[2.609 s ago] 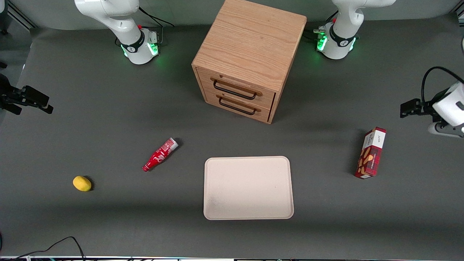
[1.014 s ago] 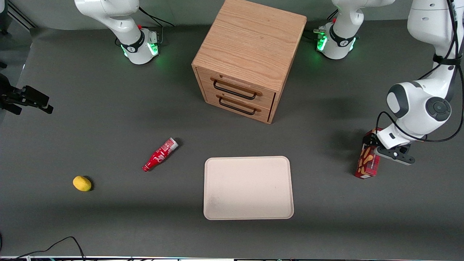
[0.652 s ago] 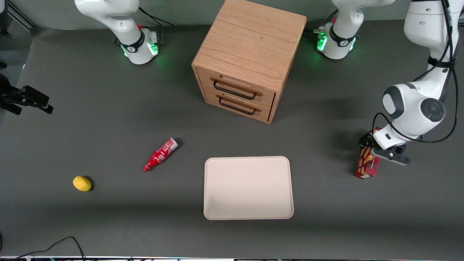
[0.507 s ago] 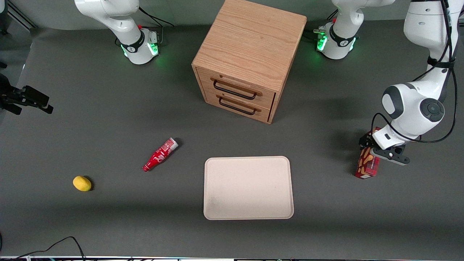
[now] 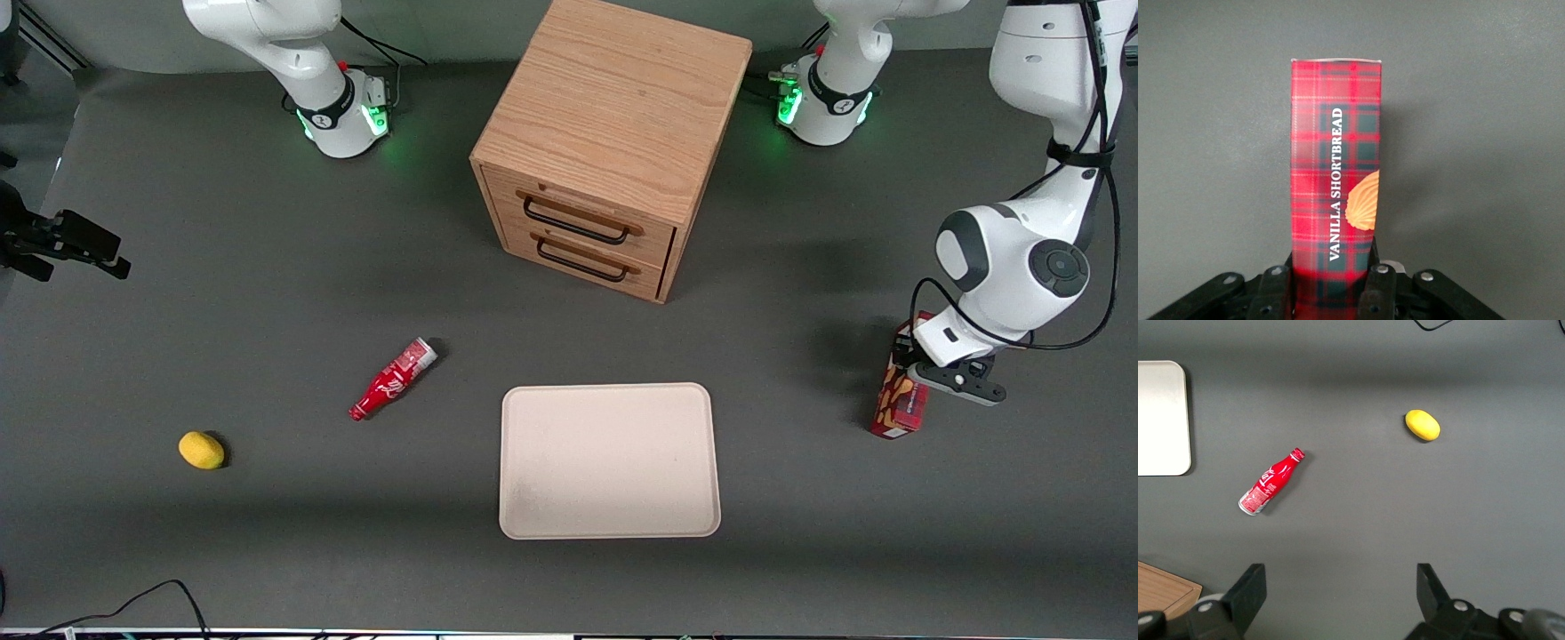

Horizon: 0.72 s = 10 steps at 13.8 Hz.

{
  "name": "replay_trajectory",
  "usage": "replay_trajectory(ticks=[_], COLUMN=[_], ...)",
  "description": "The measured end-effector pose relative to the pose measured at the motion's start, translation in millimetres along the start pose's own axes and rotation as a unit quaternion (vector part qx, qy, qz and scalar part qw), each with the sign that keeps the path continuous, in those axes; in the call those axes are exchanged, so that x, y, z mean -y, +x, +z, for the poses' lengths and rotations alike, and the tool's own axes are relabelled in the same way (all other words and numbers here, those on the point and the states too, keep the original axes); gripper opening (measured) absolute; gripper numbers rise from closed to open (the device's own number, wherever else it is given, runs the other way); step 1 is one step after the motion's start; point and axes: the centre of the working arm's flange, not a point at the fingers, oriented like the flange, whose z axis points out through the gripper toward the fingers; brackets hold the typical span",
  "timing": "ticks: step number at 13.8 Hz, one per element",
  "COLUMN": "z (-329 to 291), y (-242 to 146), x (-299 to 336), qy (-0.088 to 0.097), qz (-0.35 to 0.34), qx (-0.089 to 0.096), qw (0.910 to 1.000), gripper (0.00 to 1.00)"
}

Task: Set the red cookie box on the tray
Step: 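Close the left gripper on the red shortbread box, then lift the red box upright with the left gripper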

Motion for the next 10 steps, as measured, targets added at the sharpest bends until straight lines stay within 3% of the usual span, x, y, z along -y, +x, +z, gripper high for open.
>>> replay_trajectory(ticks=[2,4,8,10], z=[-14.0,-53.4,-182.1,-246.8], y=[5.4,15.7,38.3,46.4], x=[-1.9,-0.3,5.7,9.1], qy=[-0.004,-0.02,-0.06,-0.061], qz=[0.002,0.003,0.01,0.008], qx=[-0.002,0.007,0.043,0.064], qw=[1.0,0.9998,0.9972,0.996], gripper=[0.37,0.36,0.36,0.36])
